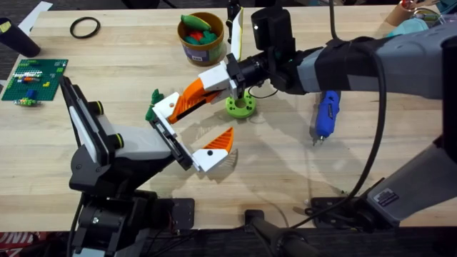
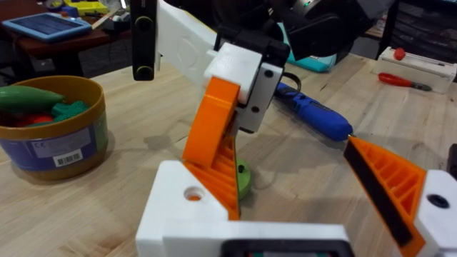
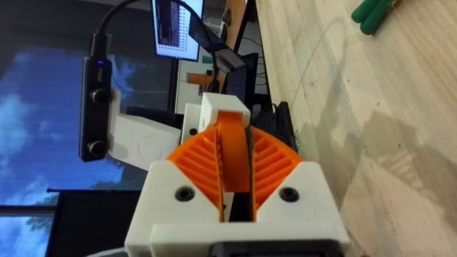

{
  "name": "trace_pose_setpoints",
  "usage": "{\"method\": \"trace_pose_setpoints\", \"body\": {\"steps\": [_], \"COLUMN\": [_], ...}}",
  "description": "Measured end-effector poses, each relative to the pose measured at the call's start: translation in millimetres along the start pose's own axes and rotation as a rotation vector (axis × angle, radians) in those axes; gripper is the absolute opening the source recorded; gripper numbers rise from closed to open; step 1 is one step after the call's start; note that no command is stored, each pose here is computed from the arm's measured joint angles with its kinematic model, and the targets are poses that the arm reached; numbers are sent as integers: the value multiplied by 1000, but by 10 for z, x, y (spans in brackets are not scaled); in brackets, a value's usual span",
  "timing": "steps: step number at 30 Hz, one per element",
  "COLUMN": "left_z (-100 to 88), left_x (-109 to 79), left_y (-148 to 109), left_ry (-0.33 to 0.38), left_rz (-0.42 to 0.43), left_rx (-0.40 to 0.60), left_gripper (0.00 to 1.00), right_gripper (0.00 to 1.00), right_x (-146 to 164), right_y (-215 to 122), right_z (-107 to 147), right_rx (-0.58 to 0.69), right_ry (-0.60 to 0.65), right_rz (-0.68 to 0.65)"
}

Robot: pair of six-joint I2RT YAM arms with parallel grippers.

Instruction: Pick up the gripper from the table and insert it into the empty holder that is missing its gripper. Then pick up a screw, insert it into the mounting hole, and use the screwdriver to tighten it. Finally, clean up the table by picking up the vegetable and placing it into the bucket.

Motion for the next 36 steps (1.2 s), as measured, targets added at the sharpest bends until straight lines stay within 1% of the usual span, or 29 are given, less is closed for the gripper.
{"method": "trace_pose_setpoints", "body": {"steps": [8, 27, 36], "left_z": [1, 1, 2], "left_x": [-1, -23, -34], "left_y": [0, 0, -1], "left_ry": [-10, -9, -9], "left_rz": [1, 22, 34], "left_rx": [0, 1, 1], "left_gripper": [983, 983, 983], "right_gripper": [169, 169, 169], "right_x": [-3, 26, 29], "right_y": [0, -29, -59], "right_z": [12, 49, 30], "right_rx": [7, 48, 40], "right_ry": [14, 18, 9], "right_rz": [-3, -36, -37]}}
Point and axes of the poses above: each hand's point on the last joint's axis, 136 mm out from that joint toward the fingers, its own y axis out along the fingers, its own x axis along the line the jaws close on, z = x × y, the point moved 7 cm from there along -y, back along the fingers, and after that the axes turned 2 degrees about y, right-handed, at the moved point
